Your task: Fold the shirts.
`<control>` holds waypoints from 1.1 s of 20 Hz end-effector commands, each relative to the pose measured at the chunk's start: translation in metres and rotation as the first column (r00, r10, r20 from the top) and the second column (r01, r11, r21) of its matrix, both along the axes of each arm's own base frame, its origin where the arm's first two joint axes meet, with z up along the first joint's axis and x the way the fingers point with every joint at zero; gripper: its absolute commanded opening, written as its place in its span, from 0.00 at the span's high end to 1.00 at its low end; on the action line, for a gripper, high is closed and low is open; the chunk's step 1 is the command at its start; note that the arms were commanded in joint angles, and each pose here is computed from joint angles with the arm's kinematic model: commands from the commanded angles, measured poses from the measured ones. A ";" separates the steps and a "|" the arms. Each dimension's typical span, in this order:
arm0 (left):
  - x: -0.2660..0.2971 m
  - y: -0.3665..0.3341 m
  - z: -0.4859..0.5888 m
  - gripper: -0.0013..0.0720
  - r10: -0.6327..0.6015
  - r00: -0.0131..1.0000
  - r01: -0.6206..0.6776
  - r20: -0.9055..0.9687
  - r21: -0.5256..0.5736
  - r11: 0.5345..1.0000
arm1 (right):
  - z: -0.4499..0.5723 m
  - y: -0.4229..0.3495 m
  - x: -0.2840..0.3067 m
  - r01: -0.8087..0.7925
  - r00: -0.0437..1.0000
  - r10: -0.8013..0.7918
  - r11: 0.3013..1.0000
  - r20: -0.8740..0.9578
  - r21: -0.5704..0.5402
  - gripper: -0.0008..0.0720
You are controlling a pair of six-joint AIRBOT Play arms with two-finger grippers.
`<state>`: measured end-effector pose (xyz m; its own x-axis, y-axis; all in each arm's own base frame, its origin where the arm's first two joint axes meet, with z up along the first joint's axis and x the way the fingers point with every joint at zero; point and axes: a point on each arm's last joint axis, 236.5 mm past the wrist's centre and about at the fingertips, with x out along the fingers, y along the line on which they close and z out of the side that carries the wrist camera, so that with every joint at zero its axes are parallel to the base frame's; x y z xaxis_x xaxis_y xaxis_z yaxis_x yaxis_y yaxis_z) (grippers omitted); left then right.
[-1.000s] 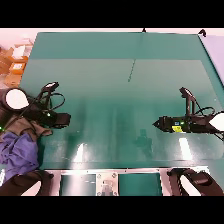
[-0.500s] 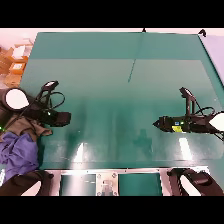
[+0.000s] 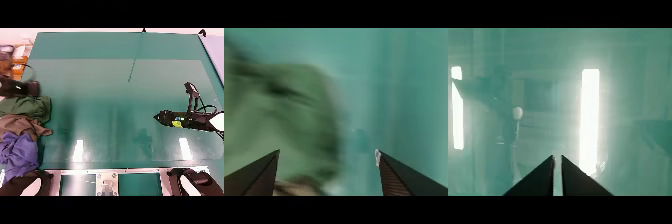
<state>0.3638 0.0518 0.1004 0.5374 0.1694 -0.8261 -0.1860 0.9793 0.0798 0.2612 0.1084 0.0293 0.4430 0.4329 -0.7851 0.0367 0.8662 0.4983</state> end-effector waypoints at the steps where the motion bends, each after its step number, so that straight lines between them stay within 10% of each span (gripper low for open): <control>1: 0.009 0.091 -0.025 0.00 0.197 0.980 -0.195 -0.042 0.036 0.980 | 0.003 -0.001 0.007 0.016 0.999 -0.016 1.000 0.029 0.001 0.84; 4: 0.020 0.095 -0.102 0.00 0.197 0.960 -0.215 -0.198 -0.074 0.974 | 0.004 -0.002 0.009 0.022 0.999 -0.022 1.000 0.035 0.002 0.30; 9: 0.018 0.101 -0.192 0.00 0.174 0.911 -0.212 -0.374 -0.061 0.975 | 0.005 -0.002 0.009 0.023 0.999 -0.024 1.000 0.038 0.003 0.29; 10: 0.016 0.102 -0.198 0.14 0.172 0.905 -0.210 -0.389 -0.056 0.976 | 0.005 -0.001 0.009 0.024 0.999 -0.024 1.000 0.038 0.006 0.29; 12: 0.020 0.105 -0.189 0.94 0.158 0.907 -0.190 -0.391 -0.044 0.981 | 0.006 0.001 0.009 0.024 0.999 -0.025 1.000 0.037 0.020 0.29; 15: 0.047 0.101 -0.137 0.95 0.140 0.928 -0.177 -0.346 -0.077 0.981 | 0.006 0.001 0.008 0.021 0.999 -0.022 1.000 0.033 0.020 0.56; 17: 0.073 0.075 -0.085 0.95 0.083 0.954 -0.116 -0.287 -0.099 0.988 | 0.006 0.001 0.008 0.022 0.999 -0.022 1.000 0.032 0.020 0.93; 22: 0.098 -0.118 0.068 0.95 -0.265 0.963 0.268 0.045 -0.209 0.940 | 0.003 -0.025 0.011 0.108 0.994 -0.108 0.994 0.004 0.019 0.96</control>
